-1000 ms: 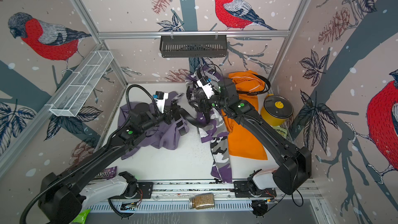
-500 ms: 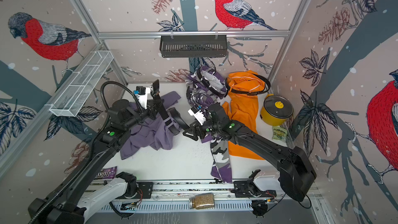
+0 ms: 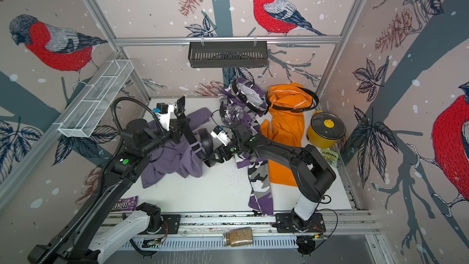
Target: Remove the belt from the trousers
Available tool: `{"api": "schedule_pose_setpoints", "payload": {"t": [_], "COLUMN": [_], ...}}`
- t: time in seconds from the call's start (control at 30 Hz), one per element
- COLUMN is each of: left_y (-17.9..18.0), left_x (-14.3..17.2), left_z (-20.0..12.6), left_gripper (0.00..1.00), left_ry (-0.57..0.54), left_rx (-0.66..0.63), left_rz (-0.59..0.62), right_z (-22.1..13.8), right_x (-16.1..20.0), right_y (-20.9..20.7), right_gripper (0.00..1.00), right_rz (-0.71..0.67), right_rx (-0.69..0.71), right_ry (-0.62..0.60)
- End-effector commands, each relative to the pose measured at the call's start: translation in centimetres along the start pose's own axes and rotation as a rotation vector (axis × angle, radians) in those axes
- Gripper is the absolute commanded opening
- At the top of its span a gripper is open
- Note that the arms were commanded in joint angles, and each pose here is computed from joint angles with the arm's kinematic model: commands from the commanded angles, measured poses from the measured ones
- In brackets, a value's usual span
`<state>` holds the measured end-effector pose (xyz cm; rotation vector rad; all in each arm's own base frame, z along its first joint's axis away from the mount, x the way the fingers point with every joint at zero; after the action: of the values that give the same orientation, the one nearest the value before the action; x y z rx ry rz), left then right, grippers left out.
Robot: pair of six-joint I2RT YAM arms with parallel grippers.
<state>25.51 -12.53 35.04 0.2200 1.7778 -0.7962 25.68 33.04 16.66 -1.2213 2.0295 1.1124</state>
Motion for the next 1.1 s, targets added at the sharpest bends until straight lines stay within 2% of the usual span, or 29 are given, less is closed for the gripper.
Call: {"api": "schedule_pose_setpoints", "payload": {"t": [0.0,0.1,0.13,0.23,0.43,0.57,0.73,0.9,1.07], "left_y": [0.7,1.5,1.7,1.9,0.6,0.2,0.1,-0.2,-0.2], "left_x": [-0.1,0.2,0.3,0.5,0.0,-0.3,-0.6,-0.6,-0.4], "left_z": [-0.9,-1.6,-1.7,-1.9,-1.5,-1.1,-1.6,-2.1,-2.0], "left_gripper": [0.00,0.00,0.00,0.00,0.00,0.00,0.00,0.00,0.00], "left_ry": [-0.024,-0.027,-0.026,-0.029,-0.025,-0.008,-0.008,-0.004,0.004], "left_rx": [-0.058,-0.089,-0.097,-0.093,0.026,0.055,0.044,0.043,0.055], "left_rz": [0.041,0.037,0.033,0.027,0.031,0.047,0.073,0.083,0.076], "right_z": [-1.8,-2.9,-3.1,-3.9,-6.4,-3.5,2.1,4.3,6.0], "right_x": [-1.9,-2.0,-1.6,-1.3,-1.5,-1.2,-0.2,-1.6,-3.4], "right_y": [-3.5,-5.7,-6.9,-8.1,-7.7,-6.0,-4.1,-4.3,-5.4], "right_gripper": [0.76,0.75,0.75,0.75,0.77,0.72,0.73,0.78,0.77], "right_rz": [0.055,0.092,0.128,0.146,0.110,0.074,0.022,-0.029,-0.067], "right_rx": [0.182,0.269,0.347,0.384,0.457,0.325,0.216,0.190,0.147], "right_ry": [-0.138,-0.133,-0.101,-0.093,-0.118,-0.037,0.033,0.013,-0.015]}}
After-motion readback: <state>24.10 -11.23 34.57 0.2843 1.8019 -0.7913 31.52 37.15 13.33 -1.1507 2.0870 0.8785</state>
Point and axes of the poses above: each gripper's point midway between its finger pads, its own z axis out along the fingers, its own y axis along the line the jaws close on, x = y × z, the point moved 5 cm from there along -z, back along the fingers, and after that the axes turned 13 degrees about -z, right-handed, at the moved point
